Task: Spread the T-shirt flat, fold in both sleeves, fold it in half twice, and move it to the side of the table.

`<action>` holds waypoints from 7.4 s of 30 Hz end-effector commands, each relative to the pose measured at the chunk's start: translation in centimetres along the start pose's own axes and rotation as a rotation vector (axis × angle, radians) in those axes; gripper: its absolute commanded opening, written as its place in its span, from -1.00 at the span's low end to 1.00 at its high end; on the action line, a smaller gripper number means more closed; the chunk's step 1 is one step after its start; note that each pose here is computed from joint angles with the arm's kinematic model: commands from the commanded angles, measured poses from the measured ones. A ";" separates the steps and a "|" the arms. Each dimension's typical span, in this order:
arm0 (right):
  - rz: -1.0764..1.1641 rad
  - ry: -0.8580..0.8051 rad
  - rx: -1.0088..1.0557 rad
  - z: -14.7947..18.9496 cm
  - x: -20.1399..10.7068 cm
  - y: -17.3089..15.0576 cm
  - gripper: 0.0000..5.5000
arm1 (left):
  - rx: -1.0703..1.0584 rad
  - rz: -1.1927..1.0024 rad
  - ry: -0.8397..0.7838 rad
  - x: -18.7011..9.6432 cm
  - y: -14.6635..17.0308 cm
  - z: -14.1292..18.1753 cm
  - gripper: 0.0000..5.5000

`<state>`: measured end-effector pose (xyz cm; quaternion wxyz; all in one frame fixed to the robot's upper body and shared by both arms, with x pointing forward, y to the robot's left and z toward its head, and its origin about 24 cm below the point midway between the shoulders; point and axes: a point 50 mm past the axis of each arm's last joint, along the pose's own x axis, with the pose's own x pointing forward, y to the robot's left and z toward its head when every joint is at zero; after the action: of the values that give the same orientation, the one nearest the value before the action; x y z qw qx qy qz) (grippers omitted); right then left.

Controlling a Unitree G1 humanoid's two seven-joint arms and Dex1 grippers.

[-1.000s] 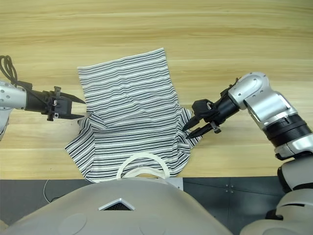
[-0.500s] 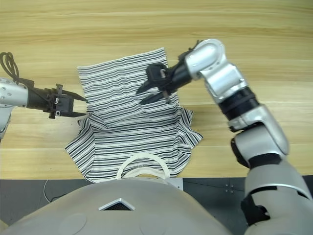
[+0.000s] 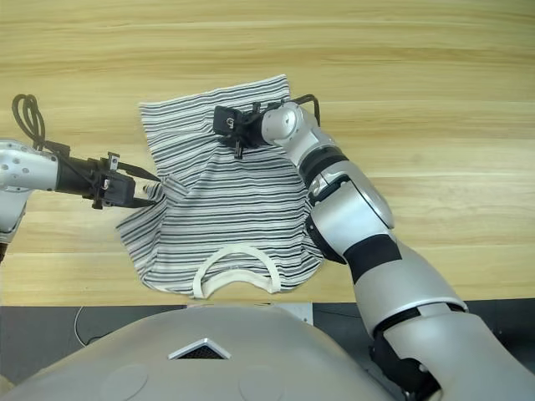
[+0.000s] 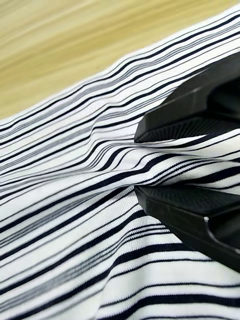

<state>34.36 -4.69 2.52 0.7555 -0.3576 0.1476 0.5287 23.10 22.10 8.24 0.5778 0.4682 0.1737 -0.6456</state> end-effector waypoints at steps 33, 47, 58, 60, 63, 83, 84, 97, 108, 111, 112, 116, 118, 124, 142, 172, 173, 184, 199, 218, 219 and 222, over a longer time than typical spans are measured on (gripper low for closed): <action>0.077 -0.402 -0.213 3.5 -4.2 -2.8 -0.46 | -0.378 0.760 0.007 2.6 13.3 -3.9 -0.18; -0.243 -0.621 -0.283 6.6 -10.3 -8.2 -0.46 | -0.524 0.648 0.413 6.0 9.1 -8.3 -0.18; -0.147 -0.652 -0.267 6.2 -8.4 -5.4 -0.46 | -0.453 0.816 0.384 3.9 12.0 -7.2 -0.18; -0.129 -0.661 -0.263 6.2 -8.1 -4.9 -0.46 | -0.411 0.863 0.373 3.6 12.5 -6.9 -0.18; -0.111 -0.679 -0.265 6.5 -7.9 -4.3 -0.46 | -0.318 1.077 0.345 0.9 14.9 -5.8 -0.18; -0.211 -0.660 -0.215 4.7 -9.7 -5.0 -0.45 | -0.831 0.241 -0.097 -6.8 -9.3 -9.8 0.06; -0.210 -0.660 -0.215 4.7 -9.8 -5.0 -0.45 | -0.855 0.239 -0.108 -6.9 -9.6 -9.6 0.14; -0.183 -0.630 -0.210 4.1 -9.0 -4.3 -0.45 | -1.035 0.066 -0.222 -2.7 -13.0 -8.1 0.21; -0.163 -0.612 -0.211 3.9 -8.5 -3.9 -0.45 | -1.134 0.027 -0.252 -1.1 -13.6 -8.6 -0.07; -0.161 -0.593 -0.219 3.7 -8.3 -3.8 -0.45 | -1.105 -0.004 -0.256 -0.9 -14.0 -8.3 -0.25; -0.160 -0.590 -0.220 3.6 -8.2 -3.7 -0.45 | -1.096 -0.017 -0.260 -0.9 -14.1 -8.2 -0.32; -0.155 -0.589 -0.225 3.6 -8.1 -3.6 -0.45 | -1.087 -0.009 -0.267 -1.1 -14.1 -8.3 -0.53; -0.155 -0.590 -0.224 3.6 -8.1 -3.6 -0.45 | -1.083 0.000 -0.272 -1.2 -13.9 -8.4 -0.63; -0.148 -0.586 -0.226 3.5 -7.9 -3.4 -0.45 | -1.065 0.039 -0.288 -1.6 -13.3 -8.5 -0.95; -0.119 -0.580 -0.227 3.4 -7.4 -2.8 -0.45 | -0.920 0.095 -0.390 -5.0 -10.9 -7.1 -0.95; -0.093 -0.595 -0.218 3.7 -6.8 -2.1 -0.45 | -0.655 -0.124 -0.539 3.4 -2.7 -0.3 -0.95; -0.093 -0.597 -0.218 3.7 -6.8 -2.1 -0.45 | -0.644 -0.149 -0.535 3.9 -2.7 0.0 -0.95; -0.092 -0.603 -0.210 3.6 -6.7 -1.8 -0.45 | -0.722 -0.167 -0.538 5.7 -1.7 0.2 -0.62; -0.121 -0.538 0.136 -1.0 -14.1 -7.3 -0.45 | -0.511 0.202 -0.704 -1.5 1.3 0.5 -0.04; 0.358 0.118 0.905 -12.7 -18.4 0.6 0.00 | -0.691 1.296 -0.252 -9.4 7.1 -6.4 -0.02; 0.351 0.129 0.908 -13.0 -18.3 0.8 0.00 | -0.695 1.296 -0.254 -9.4 7.0 -6.4 -0.02; 0.353 0.147 0.913 -13.4 -18.1 1.4 0.00 | -0.697 1.293 -0.255 -9.2 7.1 -6.4 -0.02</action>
<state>28.51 -26.05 4.34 0.7233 0.0084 0.4589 0.5159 31.23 30.55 14.89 0.9722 0.1917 -0.0137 -0.1334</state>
